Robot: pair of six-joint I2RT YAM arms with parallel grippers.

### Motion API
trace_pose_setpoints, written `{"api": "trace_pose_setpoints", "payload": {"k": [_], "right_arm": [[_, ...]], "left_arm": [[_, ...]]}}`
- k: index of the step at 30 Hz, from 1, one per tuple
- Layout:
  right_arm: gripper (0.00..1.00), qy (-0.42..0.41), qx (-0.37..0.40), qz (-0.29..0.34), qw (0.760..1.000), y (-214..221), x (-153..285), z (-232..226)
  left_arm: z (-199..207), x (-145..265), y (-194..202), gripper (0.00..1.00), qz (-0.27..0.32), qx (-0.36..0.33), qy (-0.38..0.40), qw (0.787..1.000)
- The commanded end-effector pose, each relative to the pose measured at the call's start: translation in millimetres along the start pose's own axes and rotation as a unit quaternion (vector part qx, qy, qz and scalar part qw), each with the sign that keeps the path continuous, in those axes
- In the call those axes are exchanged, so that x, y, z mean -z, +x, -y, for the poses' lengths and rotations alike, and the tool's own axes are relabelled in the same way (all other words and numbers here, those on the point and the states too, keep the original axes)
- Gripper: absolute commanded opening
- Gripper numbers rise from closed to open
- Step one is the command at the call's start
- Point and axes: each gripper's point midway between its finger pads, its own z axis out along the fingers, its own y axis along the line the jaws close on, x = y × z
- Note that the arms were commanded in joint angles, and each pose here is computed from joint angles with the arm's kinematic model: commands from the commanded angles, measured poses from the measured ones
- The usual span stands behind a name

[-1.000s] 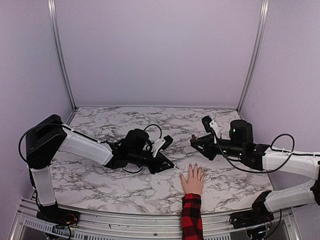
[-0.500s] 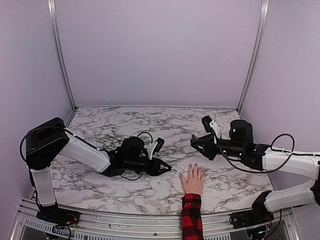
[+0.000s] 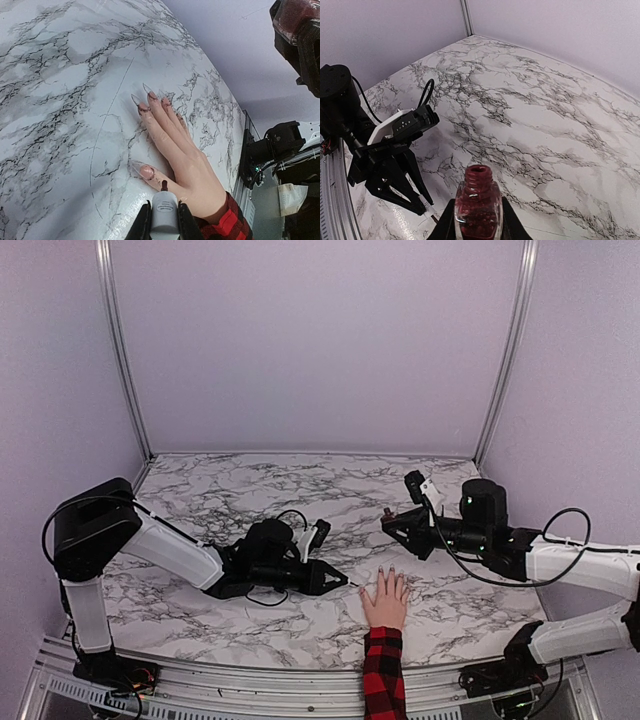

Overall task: Paint the nails
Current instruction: Paint the nail with the hand.

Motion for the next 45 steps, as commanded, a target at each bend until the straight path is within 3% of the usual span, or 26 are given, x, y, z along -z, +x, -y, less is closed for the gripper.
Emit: {"api": "trace_pose_setpoints", "payload": {"k": [1,45], "right_arm": [[0.0,-0.003,0.014,0.033,0.999,-22,6,-2],[0.0,-0.001,0.013,0.03,0.999,-18,4,-1]], "left_arm": [[4,-7,-8,0.0,0.015,0.003,0.005,1.0],[-10,-26,2,0.0,-0.007,0.024,0.003,1.0]]}}
